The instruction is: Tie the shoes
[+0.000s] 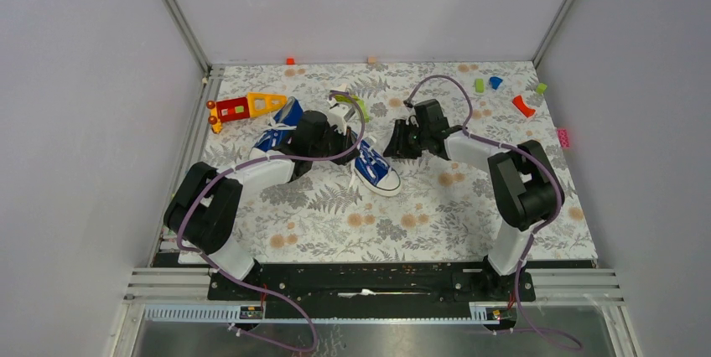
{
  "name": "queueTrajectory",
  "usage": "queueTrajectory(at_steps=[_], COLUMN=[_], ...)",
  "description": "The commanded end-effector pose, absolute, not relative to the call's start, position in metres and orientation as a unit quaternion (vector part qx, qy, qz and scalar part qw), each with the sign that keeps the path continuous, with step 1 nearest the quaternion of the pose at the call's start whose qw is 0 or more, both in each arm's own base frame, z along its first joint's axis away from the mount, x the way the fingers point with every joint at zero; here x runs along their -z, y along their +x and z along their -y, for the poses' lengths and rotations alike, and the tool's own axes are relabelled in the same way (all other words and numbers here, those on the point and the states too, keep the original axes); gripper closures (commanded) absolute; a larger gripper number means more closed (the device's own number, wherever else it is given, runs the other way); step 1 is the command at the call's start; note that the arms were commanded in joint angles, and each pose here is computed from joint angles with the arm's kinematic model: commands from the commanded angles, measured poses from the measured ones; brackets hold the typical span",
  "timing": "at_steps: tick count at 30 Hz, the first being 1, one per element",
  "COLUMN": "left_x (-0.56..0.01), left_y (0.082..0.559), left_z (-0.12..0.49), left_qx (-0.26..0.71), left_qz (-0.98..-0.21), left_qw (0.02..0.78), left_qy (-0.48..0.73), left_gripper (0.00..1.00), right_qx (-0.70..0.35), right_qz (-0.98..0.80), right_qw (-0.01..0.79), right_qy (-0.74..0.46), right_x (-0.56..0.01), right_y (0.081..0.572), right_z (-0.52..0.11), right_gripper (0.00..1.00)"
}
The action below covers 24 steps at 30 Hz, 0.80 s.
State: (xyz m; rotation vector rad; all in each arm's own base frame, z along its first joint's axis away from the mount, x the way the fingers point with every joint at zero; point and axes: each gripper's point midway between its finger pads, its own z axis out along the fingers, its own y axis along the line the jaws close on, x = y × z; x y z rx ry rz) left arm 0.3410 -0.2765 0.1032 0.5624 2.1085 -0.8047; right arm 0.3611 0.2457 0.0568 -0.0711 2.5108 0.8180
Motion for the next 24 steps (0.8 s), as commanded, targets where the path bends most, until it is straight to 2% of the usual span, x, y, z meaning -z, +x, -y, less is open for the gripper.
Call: queueTrajectory(at_steps=[1,5,7,13,19,24], left_x=[-0.144,-0.142,-0.141,-0.142,-0.144,-0.139], left_y=[0.353,0.354,0.354,0.354,0.353,0.354], left_z=[0.284,0.284,0.284,0.285,0.286,0.287], left_qx=[0.333,0.331,0.329,0.324,0.323,0.324], left_qz=[-0.793,-0.794,-0.793,-0.781,-0.779,-0.779], left_qw=[0.450,0.450,0.451,0.458,0.457,0.453], left_qy=[0.240,0.242,0.245,0.275,0.284,0.287], left_gripper=[1.00,1.00,1.00,1.00,1.00,1.00], right_qx=[-0.340,-0.365,-0.384,-0.339,-0.189,-0.165], right_qz=[-0.910,-0.901,-0.894,-0.906,-0.939,-0.953], right_qw=[0.237,0.234,0.230,0.253,0.287,0.253], right_qy=[-0.014,-0.007,-0.001,-0.017,-0.031,-0.035], right_x=[-0.057,-0.061,-0.065,-0.067,-0.064,-0.037], right_y=[0.359,0.353,0.346,0.326,0.338,0.325], right_z=[-0.258,-0.263,-0.266,-0.258,-0.207,-0.199], right_gripper=[0.66,0.92,1.00,1.00,1.00,1.00])
